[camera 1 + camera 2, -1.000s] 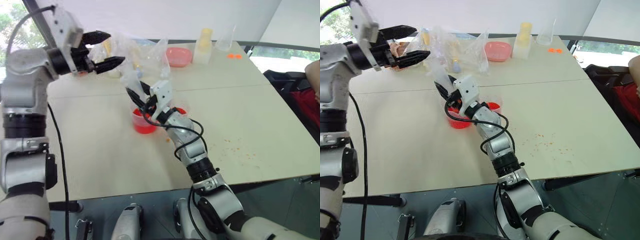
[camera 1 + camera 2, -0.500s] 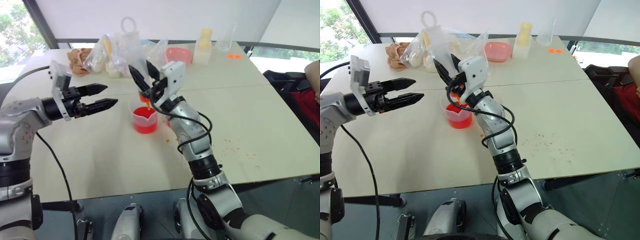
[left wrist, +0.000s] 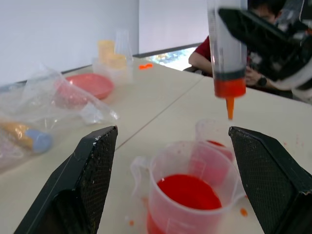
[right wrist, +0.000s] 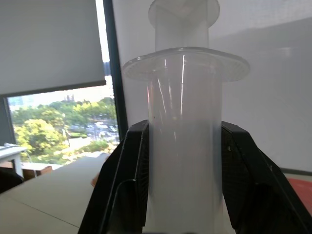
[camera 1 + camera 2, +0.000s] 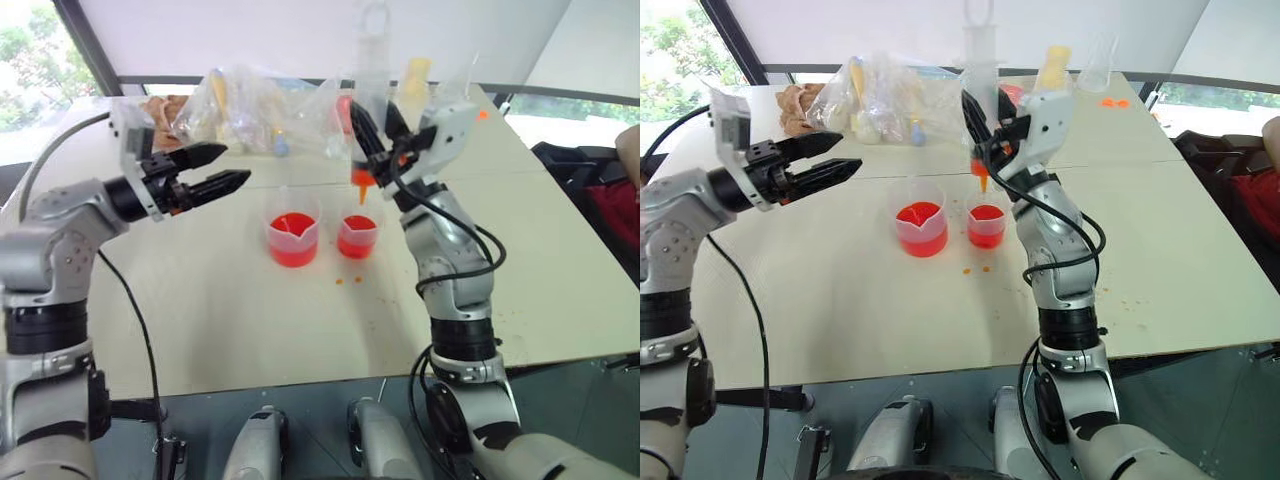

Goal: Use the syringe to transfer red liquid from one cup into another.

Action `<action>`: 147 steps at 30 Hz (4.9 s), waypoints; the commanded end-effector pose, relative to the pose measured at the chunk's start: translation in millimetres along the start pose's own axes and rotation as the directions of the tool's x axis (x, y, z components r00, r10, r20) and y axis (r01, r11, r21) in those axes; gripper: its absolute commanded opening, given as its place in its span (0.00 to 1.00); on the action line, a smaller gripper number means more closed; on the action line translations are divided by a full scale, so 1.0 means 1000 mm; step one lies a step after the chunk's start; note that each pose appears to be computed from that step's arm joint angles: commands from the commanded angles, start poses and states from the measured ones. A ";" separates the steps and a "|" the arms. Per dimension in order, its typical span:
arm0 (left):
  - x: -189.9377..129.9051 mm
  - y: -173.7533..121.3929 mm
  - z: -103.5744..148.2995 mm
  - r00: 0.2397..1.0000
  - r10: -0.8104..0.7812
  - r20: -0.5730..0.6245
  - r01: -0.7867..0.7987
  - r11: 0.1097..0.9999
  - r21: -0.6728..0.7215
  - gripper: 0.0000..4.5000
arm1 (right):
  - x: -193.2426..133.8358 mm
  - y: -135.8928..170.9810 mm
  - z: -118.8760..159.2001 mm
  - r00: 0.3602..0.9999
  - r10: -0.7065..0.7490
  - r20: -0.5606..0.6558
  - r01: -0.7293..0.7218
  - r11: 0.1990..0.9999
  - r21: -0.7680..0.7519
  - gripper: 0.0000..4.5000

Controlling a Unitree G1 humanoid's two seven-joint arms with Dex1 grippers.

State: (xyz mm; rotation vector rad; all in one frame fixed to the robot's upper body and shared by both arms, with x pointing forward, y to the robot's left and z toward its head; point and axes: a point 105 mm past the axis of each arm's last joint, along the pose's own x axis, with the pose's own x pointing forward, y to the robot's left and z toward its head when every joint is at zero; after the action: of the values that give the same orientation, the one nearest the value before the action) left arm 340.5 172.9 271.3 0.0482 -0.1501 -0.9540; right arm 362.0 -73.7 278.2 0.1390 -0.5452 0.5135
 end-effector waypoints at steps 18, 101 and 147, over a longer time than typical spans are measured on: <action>0.126 -0.011 0.081 0.950 -0.194 0.244 0.112 0.943 0.314 0.85 | -0.008 0.005 -0.015 1.000 -0.006 0.016 0.008 0.989 -0.147 0.31; 0.154 -0.072 0.009 0.869 -0.494 -0.031 0.468 0.801 0.373 0.01 | -0.003 0.005 0.001 0.996 -0.006 0.088 0.027 0.971 -0.237 0.31; 0.013 -0.115 -0.076 0.949 -0.203 -0.240 0.214 0.977 0.020 0.78 | -0.109 -0.130 -0.067 0.485 -0.113 -0.867 0.410 0.905 0.111 0.31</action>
State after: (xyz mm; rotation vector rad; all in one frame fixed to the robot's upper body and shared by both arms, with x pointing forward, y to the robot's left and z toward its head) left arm 267.9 96.6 178.2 0.1948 0.1029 -1.1457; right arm 374.8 -212.8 156.8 0.2525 0.5982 0.3000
